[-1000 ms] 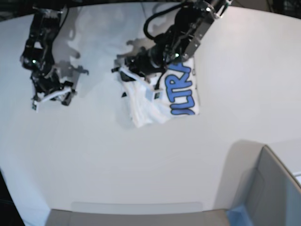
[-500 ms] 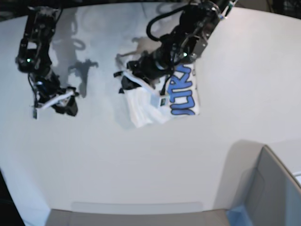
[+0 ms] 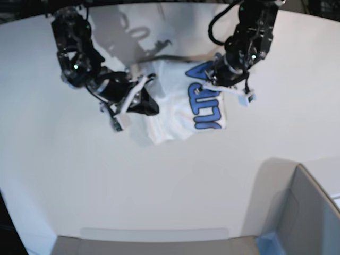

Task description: Layout the t-shirt on the table in an organized manner, then fold the t-shirt properly

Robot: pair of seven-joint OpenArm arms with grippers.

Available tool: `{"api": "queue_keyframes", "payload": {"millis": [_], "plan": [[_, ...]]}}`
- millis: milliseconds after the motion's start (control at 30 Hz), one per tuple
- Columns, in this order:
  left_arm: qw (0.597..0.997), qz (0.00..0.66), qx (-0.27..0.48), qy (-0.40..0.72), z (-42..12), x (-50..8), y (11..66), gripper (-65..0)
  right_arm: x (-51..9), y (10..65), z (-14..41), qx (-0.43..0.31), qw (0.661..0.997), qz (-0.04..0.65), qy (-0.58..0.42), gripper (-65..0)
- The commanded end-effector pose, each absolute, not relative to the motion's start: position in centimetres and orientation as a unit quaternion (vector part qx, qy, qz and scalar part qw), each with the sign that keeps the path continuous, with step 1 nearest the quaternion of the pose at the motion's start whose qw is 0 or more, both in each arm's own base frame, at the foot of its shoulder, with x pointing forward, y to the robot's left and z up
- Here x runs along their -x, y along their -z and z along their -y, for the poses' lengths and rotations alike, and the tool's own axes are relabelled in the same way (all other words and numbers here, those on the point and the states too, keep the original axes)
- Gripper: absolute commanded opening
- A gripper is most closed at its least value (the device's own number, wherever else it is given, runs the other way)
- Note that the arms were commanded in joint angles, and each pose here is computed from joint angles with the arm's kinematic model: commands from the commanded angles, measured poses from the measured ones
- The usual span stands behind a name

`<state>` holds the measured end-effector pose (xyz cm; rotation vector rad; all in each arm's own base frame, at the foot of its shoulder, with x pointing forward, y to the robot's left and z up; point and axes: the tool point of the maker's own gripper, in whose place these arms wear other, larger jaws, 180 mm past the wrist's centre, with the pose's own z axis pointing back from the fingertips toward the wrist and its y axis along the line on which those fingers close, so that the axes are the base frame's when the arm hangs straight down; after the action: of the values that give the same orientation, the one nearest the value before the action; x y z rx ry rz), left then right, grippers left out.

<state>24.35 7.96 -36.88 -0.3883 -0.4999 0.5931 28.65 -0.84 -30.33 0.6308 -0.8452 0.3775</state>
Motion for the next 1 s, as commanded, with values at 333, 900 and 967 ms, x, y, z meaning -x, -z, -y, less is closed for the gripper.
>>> {"api": "queue_keyframes", "payload": {"millis": [333, 900, 967], "plan": [[0.912, 0.231, 0.161, -0.300, -9.3, -24.6, 38.9, -65.0, -32.5, 36.4, 1.7, -0.227, 0.880, 0.380, -0.170, -65.0], [0.877, 0.313, 0.176, -0.319, -11.5, -28.8, 34.0, -65.0, -33.5, 29.3, 2.0, -0.229, 0.824, 0.486, -0.179, -65.0], [0.869, 0.336, 0.185, -0.314, -11.4, -29.8, 32.4, -65.0, -33.3, 27.3, 2.7, -0.228, 0.809, 0.515, -0.169, -65.0]]}}
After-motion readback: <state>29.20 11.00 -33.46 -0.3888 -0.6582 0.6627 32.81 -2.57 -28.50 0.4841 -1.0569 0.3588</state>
